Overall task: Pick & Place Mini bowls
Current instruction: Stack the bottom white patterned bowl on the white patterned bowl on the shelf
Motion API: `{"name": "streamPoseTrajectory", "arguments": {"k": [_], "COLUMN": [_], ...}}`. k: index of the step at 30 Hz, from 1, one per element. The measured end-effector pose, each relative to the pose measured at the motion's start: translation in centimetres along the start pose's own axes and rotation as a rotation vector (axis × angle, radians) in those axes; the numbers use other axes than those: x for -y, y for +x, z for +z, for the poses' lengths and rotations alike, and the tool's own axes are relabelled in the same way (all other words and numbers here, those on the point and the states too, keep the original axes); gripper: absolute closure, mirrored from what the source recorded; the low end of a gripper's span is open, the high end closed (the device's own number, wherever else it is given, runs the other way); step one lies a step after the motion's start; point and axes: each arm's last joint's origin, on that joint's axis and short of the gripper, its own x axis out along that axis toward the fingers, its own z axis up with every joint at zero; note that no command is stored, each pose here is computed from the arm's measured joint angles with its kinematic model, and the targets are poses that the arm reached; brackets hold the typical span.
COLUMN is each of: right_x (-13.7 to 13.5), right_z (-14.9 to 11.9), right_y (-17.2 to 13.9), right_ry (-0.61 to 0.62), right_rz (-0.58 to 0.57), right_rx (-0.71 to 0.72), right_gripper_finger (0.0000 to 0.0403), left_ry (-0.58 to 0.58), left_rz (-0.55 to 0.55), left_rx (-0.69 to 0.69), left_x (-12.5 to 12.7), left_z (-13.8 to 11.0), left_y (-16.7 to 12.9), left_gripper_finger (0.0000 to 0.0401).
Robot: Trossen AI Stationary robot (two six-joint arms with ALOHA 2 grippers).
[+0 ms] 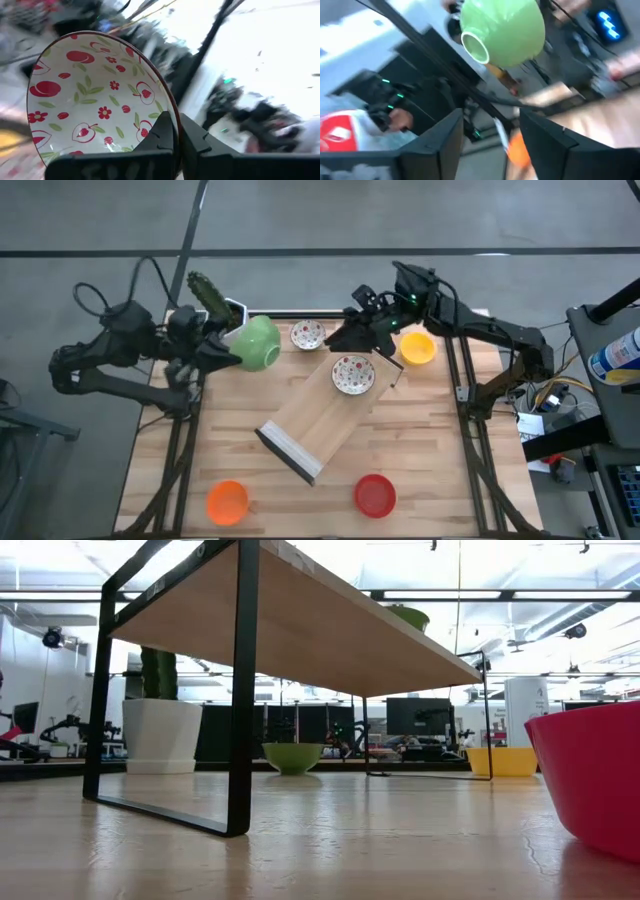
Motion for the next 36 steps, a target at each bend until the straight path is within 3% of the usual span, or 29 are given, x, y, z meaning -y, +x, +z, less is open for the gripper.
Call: {"name": "streamPoseTrajectory", "arguments": {"k": [6,10,18,25,36], "right_x": [0.6,1.2,2.4,3.1,3.4], "right_z": [-0.4,-0.8,-1.4,-0.6,1.3], "right_y": [0.7,1.1,4.0,6.1,9.5], "right_ry": [-0.007,0.005,0.024,-0.007,-0.051], "right_rz": [0.169,0.248,0.374,0.553,0.773], "right_rx": [0.129,0.214,0.292,0.377,0.449], "right_gripper_finger": [0.0151,0.0137,0.0154,0.0160,0.0166], "left_ry": [-0.007,-0.005,-0.019,0.014,-0.052], "left_rz": [-0.180,-0.280,-0.362,-0.484,-0.527], "left_rx": [0.148,0.245,0.337,0.465,0.478], "left_x": [1.1,1.6,1.0,0.7,-0.6], "left_z": [1.7,2.6,2.9,3.1,2.1], "left_y": [0.3,0.6,3.2,5.0,7.6], "left_gripper_finger": [0.0400,0.0400,0.0400,0.0400,0.0400]}}
